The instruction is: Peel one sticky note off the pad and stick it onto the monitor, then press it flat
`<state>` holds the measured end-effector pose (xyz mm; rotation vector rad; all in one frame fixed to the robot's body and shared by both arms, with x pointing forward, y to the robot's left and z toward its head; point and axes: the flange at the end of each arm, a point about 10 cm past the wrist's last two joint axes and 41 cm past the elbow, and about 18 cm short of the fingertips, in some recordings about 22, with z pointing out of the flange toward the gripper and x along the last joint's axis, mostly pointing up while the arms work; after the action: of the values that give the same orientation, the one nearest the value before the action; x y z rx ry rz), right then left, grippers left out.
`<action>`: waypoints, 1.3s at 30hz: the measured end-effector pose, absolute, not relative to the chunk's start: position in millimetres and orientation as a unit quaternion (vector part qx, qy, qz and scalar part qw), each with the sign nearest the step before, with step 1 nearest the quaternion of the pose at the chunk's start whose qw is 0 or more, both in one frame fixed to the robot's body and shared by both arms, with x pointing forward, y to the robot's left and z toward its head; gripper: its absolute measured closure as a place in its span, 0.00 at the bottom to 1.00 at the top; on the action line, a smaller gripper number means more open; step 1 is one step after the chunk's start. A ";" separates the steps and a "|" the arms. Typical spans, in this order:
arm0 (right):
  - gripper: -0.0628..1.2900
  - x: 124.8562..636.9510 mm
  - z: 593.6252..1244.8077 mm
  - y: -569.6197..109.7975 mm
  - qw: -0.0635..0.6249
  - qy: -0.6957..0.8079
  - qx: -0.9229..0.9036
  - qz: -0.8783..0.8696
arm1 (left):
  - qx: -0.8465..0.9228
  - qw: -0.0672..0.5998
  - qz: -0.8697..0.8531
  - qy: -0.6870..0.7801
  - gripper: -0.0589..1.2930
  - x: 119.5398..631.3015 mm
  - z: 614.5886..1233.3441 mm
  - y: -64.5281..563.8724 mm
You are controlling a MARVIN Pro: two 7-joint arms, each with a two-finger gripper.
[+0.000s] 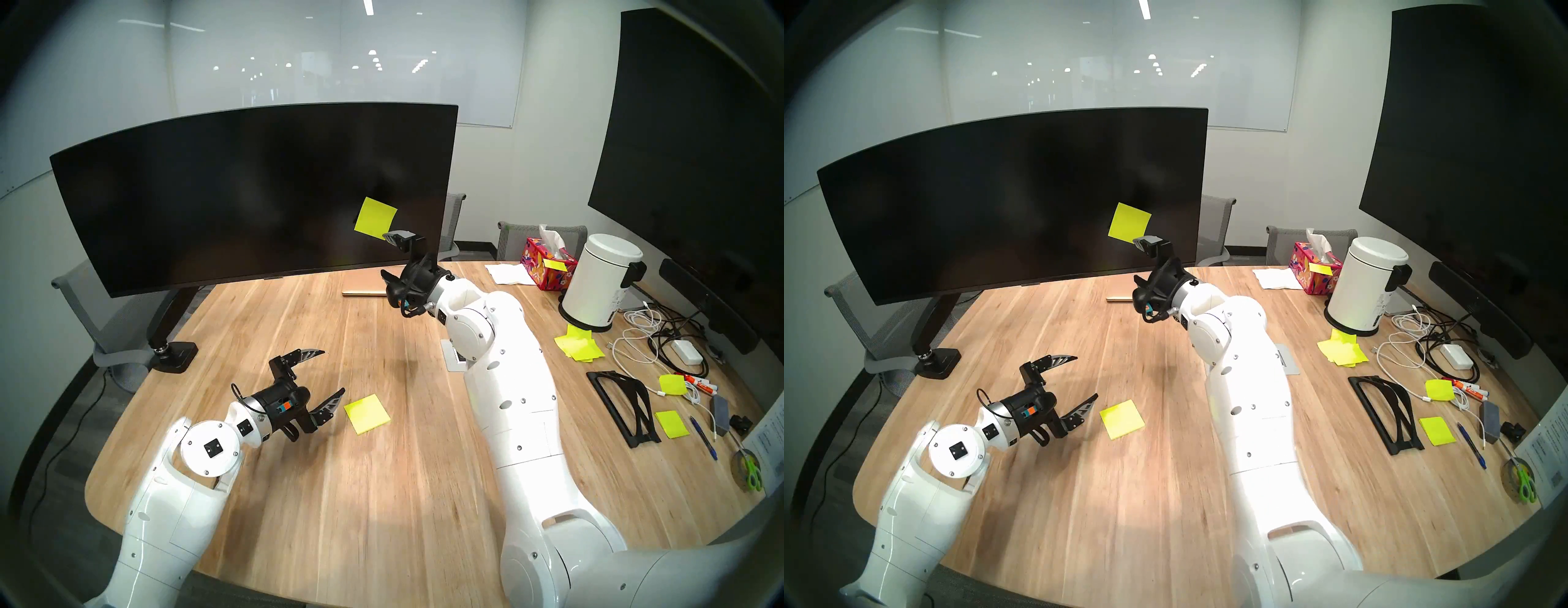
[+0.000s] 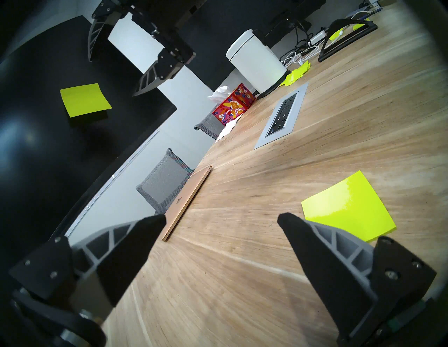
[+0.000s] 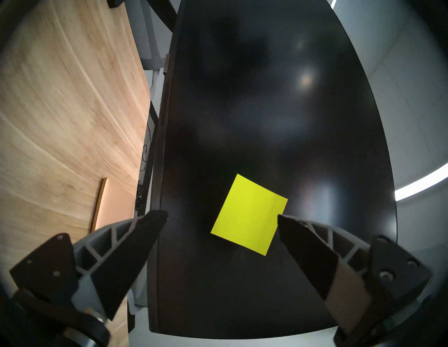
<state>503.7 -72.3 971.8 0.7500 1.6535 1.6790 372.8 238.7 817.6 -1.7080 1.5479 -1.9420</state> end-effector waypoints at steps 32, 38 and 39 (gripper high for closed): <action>0.05 453.6 944.8 -88.1 0.188 0.628 0.340 0.674 | -0.566 0.064 -0.643 0.512 0.02 372.8 817.6 238.7; 0.05 448.4 939.7 -97.3 0.180 0.629 0.348 0.672 | -0.566 0.064 -0.643 0.512 0.02 372.8 817.6 238.8; 0.05 447.1 939.3 -98.5 0.179 0.629 0.347 0.672 | -0.566 0.064 -0.643 0.512 0.02 372.8 817.6 238.8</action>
<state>447.1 -98.5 939.3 0.9802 1.7791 1.9005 372.8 238.8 817.6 -1.7080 1.5476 -1.9419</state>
